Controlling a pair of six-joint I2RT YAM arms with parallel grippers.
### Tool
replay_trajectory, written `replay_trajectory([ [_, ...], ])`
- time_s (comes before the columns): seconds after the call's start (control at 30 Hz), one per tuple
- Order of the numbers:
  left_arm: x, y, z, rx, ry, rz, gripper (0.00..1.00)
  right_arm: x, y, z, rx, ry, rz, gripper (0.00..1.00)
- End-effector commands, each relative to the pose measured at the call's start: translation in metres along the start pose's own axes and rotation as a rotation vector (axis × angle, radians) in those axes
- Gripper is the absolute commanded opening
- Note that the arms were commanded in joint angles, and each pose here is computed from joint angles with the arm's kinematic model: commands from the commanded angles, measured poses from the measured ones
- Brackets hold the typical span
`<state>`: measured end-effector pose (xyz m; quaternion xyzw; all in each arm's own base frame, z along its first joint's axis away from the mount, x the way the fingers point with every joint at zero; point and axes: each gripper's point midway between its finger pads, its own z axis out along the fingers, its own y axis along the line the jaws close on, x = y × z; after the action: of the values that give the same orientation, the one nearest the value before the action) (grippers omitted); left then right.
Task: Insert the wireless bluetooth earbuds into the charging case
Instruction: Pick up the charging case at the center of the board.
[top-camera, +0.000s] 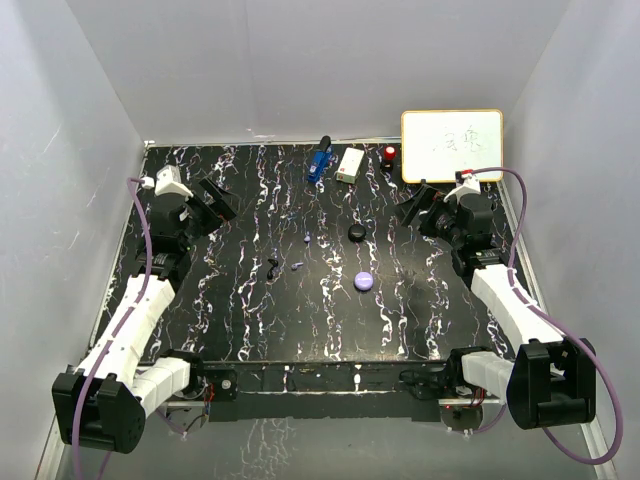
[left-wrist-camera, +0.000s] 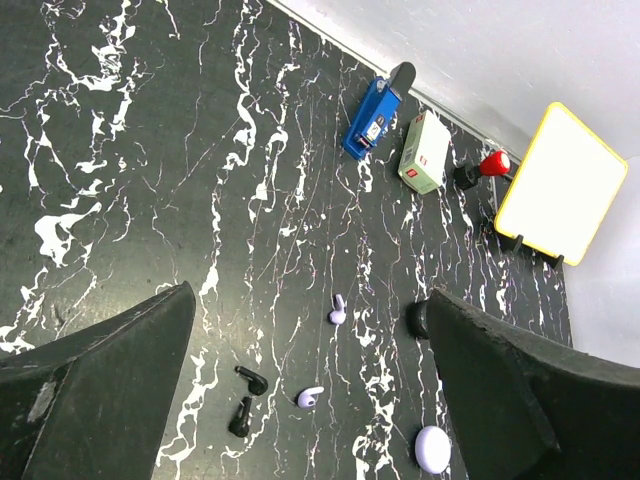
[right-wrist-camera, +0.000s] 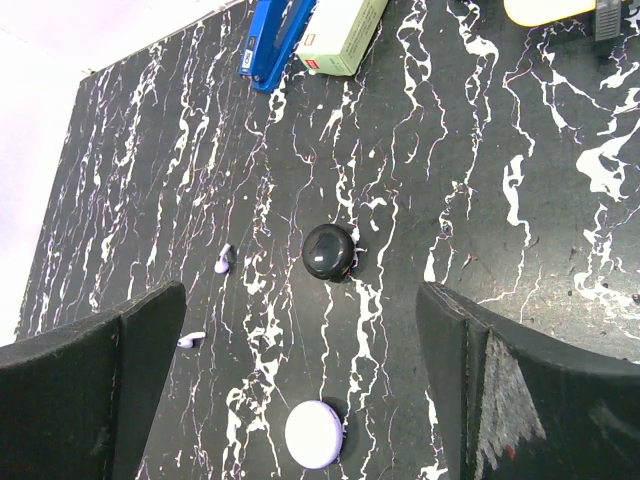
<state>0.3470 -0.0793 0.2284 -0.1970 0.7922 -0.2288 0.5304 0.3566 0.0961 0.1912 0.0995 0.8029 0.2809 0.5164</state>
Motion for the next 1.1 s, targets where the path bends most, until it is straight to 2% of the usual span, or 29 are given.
replay_trajectory([
  [0.0,-0.014,-0.016,-0.007,0.067,-0.040,0.019,0.99,-0.026,0.014,-0.006,-0.028,-0.080,-0.033,0.98],
  [0.4,-0.013,-0.017,-0.012,0.077,-0.045,0.018,0.99,-0.024,0.011,-0.007,-0.011,-0.068,-0.050,0.98],
  [0.53,-0.003,-0.016,-0.007,0.080,0.009,0.025,0.99,-0.023,0.007,-0.009,0.008,-0.069,-0.064,0.98],
  [0.83,0.006,-0.021,-0.002,0.106,0.062,0.041,0.98,-0.011,0.006,-0.001,0.024,0.005,-0.097,0.98],
  [1.07,0.023,-0.029,0.009,0.131,0.124,0.055,0.96,0.022,0.018,0.023,0.091,0.104,-0.197,0.98],
])
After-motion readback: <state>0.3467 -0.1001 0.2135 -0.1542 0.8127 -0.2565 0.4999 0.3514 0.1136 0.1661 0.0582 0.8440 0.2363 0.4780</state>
